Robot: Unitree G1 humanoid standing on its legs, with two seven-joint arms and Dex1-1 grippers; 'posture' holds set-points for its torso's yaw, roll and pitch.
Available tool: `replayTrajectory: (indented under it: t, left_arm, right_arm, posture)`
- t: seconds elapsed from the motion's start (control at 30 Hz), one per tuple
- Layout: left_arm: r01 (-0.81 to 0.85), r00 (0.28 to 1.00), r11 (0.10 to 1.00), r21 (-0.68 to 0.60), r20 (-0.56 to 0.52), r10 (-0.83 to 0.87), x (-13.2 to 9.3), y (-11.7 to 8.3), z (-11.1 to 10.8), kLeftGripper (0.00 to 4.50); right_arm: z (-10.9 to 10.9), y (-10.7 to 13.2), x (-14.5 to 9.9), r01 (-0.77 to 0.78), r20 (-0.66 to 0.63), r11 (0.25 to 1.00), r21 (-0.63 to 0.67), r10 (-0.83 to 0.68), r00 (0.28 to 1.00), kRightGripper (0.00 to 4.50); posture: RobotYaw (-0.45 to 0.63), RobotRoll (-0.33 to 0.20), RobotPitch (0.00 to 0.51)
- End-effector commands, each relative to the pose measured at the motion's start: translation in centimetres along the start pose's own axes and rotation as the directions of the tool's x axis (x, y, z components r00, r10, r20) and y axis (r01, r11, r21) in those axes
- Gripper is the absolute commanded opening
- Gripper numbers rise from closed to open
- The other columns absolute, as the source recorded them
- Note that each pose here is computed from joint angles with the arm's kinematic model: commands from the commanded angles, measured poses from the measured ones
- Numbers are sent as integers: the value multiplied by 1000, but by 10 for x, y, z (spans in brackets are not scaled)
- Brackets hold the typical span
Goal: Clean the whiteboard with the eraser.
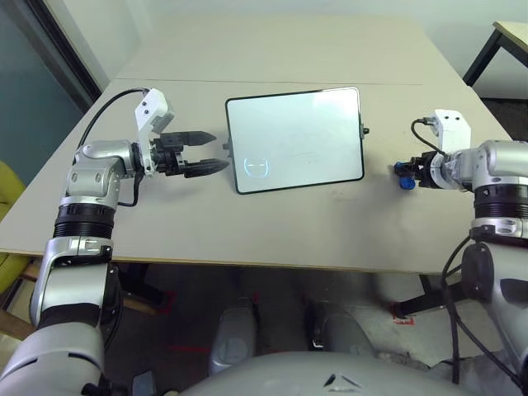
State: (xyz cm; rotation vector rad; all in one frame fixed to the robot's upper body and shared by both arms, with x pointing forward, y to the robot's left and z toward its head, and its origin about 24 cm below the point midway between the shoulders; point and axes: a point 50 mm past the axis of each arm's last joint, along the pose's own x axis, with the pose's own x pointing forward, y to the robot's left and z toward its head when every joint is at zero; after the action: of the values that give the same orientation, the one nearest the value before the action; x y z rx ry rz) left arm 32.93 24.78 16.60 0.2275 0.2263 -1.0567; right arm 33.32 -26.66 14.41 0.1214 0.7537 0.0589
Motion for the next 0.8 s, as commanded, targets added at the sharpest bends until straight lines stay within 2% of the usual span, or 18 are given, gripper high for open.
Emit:
replayTrajectory:
  t: [0.03,0.23,0.4,0.47,0.57,0.63,0.67,0.73,0.8]
  left_arm:
    - [-79,997,997,-18,-3,79,-19,6,-3,4500]
    - [-227,974,974,-26,-13,227,-45,16,-10,4500]
    - [-423,906,906,-20,0,423,-60,29,-23,4500]
    - [-531,847,847,-2,25,531,-62,36,-27,4500]
    - [-688,723,725,-29,59,689,-64,47,-33,4500]
    - [-753,654,657,-42,56,754,-64,51,-40,4500]
    - [-796,600,603,-63,52,798,-63,53,-46,4500]
    - [-838,536,538,-88,45,843,-62,54,-54,4500]
    - [-886,453,453,-94,27,891,-62,53,-64,4500]
  right_arm:
    - [9,-6,-11,-38,146,998,-47,44,988,4469]
    - [12,-37,-14,22,385,994,-108,22,923,4469]
    - [-3,-54,-4,94,529,987,-127,-13,848,4469]
    - [-5,-56,0,117,591,986,-115,-27,806,4469]
    - [-8,-61,6,192,646,978,-77,-98,757,4469]
    - [-10,-63,10,225,667,973,-45,-139,732,4469]
    - [-12,-65,12,283,687,959,7,-211,695,4469]
    - [-15,-67,16,342,702,936,81,-297,648,4469]
    - [-22,-62,24,333,711,937,103,-304,634,4469]
  posture:
    - [187,0,56]
    - [182,0,55]
    - [191,0,57]
    - [202,0,58]
    - [202,0,58]
    - [202,0,58]
    - [180,0,63]
    - [171,0,64]
    - [167,0,64]
